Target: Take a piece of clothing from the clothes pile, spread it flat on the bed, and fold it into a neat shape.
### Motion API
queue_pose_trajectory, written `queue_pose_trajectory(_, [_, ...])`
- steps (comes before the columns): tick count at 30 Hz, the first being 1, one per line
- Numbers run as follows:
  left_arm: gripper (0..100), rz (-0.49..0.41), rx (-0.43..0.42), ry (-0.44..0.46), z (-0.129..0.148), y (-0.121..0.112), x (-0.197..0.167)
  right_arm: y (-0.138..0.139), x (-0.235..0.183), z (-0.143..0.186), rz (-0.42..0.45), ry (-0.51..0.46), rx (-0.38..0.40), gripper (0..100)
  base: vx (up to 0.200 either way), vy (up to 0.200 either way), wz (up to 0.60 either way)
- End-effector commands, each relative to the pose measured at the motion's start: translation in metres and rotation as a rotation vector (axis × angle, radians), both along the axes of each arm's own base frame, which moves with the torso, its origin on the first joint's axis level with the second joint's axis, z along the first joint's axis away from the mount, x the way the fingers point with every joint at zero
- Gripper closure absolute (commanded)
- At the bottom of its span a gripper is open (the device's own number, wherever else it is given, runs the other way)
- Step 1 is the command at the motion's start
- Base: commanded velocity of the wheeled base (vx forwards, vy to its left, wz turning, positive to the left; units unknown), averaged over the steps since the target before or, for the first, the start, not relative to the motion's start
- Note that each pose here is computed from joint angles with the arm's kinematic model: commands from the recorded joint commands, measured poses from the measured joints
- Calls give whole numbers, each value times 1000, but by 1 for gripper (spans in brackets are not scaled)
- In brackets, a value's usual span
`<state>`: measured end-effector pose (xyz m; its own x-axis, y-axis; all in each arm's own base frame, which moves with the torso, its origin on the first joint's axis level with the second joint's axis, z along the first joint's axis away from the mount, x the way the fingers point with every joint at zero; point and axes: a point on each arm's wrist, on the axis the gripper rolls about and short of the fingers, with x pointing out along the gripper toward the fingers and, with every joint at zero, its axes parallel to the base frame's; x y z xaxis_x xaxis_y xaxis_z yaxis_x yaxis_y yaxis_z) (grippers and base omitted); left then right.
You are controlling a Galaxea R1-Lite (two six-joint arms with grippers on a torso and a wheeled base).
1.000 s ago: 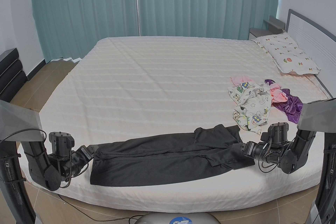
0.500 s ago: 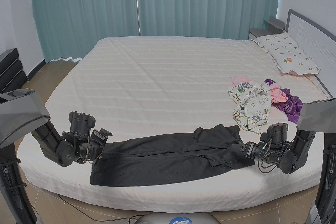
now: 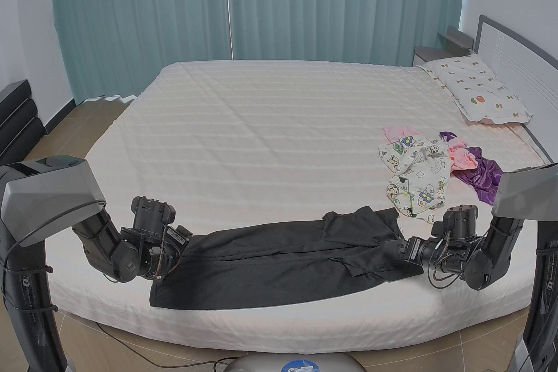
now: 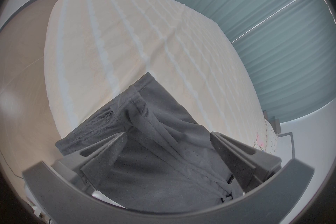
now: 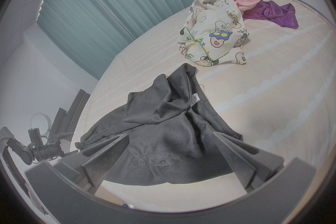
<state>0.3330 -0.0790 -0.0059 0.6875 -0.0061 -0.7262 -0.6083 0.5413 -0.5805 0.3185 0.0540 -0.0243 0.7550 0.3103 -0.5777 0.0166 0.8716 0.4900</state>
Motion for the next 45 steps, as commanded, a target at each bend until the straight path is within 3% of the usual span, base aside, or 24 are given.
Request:
queue_pose_trajectory(1, [0,-3,25,8,-10,-2,7,0,0,0,0,0,0,0,0,0,0])
queue_pose_trajectory(5, [0,0,75,8,-17,-2,12,1,0,-1,2,1,0,0,0,0,0])
queue_pose_trajectory(6, [100,-4,81,10,-18,-2,13,1,0,0,2,0,0,0,0,0,0])
queue_pose_trajectory(15, [100,45,132,15,-23,6,18,7,-11,24,11,-31,50,0,0,0,0])
queue_pose_trajectory(25, [100,79,138,-8,-16,8,14,20,-13,19,32,0,59,0,0,0,0])
queue_pose_trajectory(34, [100,85,112,-125,9,10,4,24,-11,14,25,18,75,0,0,0,0])
queue_pose_trajectory(41, [100,60,132,-91,5,13,-6,26,-12,11,27,30,72,0,0,0,0])
queue_pose_trajectory(42, [0,60,132,-91,5,13,-6,26,-12,11,27,30,72,0,0,0,0])
queue_pose_trajectory(45, [0,55,124,-94,7,18,-6,26,-12,11,29,30,72,0,0,0,0])
